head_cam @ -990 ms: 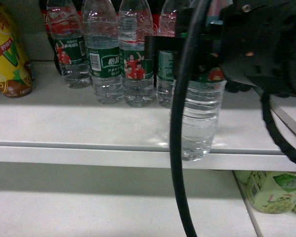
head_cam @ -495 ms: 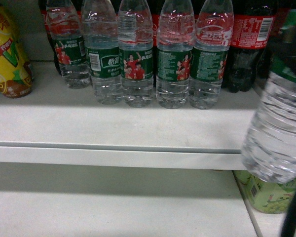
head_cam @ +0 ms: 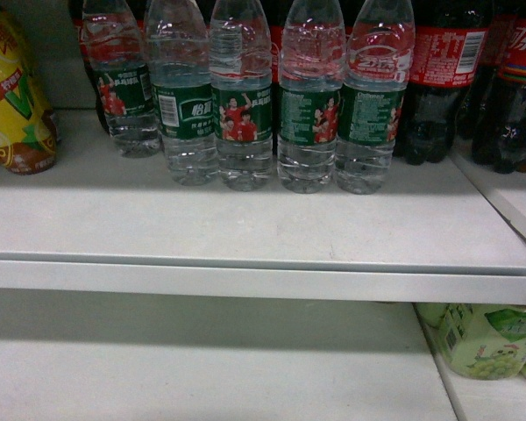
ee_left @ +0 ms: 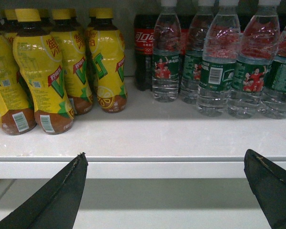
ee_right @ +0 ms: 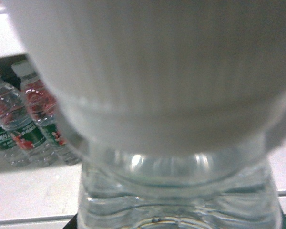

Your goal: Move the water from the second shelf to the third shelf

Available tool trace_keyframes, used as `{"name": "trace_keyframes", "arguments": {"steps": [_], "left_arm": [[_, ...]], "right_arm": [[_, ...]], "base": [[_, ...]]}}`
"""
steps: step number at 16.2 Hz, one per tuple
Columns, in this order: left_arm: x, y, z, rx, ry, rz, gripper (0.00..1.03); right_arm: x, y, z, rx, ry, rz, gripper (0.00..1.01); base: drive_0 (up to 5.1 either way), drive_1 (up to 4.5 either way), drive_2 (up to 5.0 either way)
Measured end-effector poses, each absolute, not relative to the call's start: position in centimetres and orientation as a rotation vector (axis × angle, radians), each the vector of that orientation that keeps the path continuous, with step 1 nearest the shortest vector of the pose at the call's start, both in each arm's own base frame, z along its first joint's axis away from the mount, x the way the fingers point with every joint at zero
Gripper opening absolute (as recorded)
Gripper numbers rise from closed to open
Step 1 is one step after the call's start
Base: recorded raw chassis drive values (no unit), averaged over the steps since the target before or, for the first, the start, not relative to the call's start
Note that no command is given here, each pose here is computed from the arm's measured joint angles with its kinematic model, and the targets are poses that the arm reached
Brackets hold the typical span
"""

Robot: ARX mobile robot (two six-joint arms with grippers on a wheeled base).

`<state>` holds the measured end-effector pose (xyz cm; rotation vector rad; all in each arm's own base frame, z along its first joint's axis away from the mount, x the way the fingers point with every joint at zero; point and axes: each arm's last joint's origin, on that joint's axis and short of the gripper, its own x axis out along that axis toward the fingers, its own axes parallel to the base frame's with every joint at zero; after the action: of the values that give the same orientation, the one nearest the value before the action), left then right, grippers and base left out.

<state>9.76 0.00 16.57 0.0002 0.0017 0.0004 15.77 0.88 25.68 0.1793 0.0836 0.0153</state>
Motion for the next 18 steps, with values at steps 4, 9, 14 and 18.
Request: {"name": "trace_keyframes", "arguments": {"steps": [4, 9, 14, 18], "left_arm": [[9.8, 0.0, 16.6, 0.000, 0.002, 0.000, 0.98], [9.8, 0.0, 16.6, 0.000, 0.002, 0.001, 0.98], [9.8, 0.0, 16.6, 0.000, 0.002, 0.000, 0.98], [9.8, 0.0, 16.6, 0.000, 0.002, 0.000, 0.98]], "right_arm": [[14.5, -1.4, 25.7, 0.218, 0.100, -0.083, 0.43], [13.6, -1.3, 25.8, 0.271, 0.113, 0.012, 0.43], [13.1, -0.1, 26.3, 0.276, 0.112, 0.105, 0.43], [13.1, -0.4, 26.2, 0.285, 0.119, 0.095, 0.43]], "base": [[0.0, 0.00, 0.0], [0.0, 0.00, 0.0], [0.0, 0.00, 0.0], [0.0, 0.00, 0.0]]}}
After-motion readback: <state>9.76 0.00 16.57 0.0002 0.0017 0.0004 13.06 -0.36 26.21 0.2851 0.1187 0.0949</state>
